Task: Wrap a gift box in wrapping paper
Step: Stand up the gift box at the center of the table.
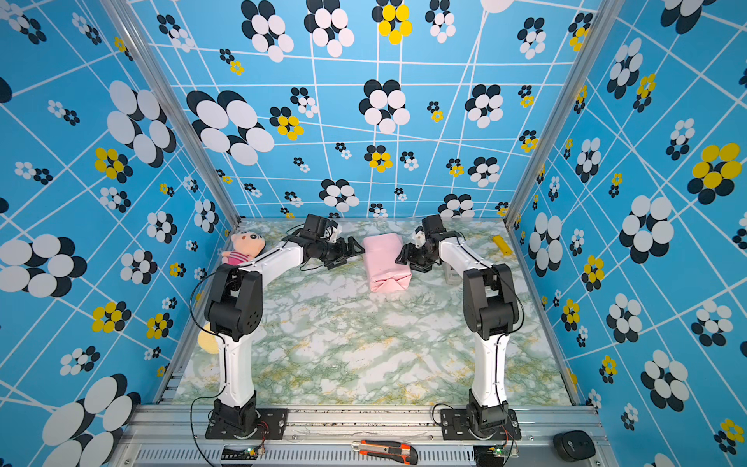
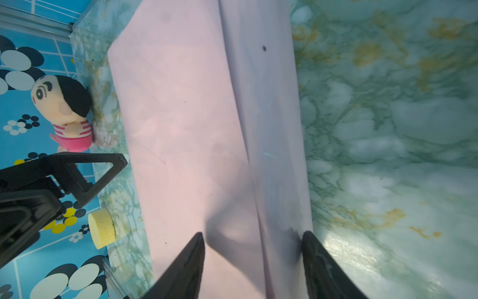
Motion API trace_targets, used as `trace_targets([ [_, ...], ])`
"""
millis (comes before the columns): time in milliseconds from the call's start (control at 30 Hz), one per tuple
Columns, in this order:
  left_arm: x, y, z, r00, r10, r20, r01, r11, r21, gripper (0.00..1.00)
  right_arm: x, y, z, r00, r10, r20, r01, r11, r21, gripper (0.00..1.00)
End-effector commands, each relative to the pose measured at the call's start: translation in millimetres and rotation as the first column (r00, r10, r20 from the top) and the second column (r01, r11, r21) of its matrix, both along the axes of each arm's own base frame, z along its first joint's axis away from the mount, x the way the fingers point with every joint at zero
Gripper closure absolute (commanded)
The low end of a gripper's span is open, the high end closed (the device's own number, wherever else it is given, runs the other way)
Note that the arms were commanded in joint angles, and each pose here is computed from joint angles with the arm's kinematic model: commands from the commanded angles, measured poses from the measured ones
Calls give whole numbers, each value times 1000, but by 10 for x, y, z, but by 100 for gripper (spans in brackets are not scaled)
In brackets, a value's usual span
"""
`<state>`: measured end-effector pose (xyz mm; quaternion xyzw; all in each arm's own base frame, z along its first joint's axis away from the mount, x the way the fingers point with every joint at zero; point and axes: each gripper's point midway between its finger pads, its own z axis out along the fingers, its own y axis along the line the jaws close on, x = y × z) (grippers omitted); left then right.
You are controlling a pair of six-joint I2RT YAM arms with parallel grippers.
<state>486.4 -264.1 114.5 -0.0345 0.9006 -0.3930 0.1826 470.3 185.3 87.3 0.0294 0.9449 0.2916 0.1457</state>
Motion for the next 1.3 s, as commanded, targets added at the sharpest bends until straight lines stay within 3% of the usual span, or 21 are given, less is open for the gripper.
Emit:
trace_targets([
  [0,-37,-133,-90,1000,-21,-24,20,999,-39,5,-158,138,1,998,48,-45,-45,998,52,42],
  [167,-92,-206,-164,998,-44,-50,42,998,-35,6,-399,219,-61,997,30,-78,-23,996,89,47],
  [267,-121,-245,-187,997,-59,-57,58,998,-20,6,-465,207,-29,997,15,-77,-8,996,89,42],
  [400,-158,-317,-227,994,-85,-72,84,996,-20,8,-385,76,11,998,-18,-68,24,997,78,38],
  [800,-207,-512,-328,989,-114,-94,111,993,-37,15,-228,229,-134,993,45,-107,-33,993,109,37],
  [1267,-206,-705,-368,987,-141,-72,138,990,-43,41,-212,397,-127,992,78,-96,-64,988,140,47],
])
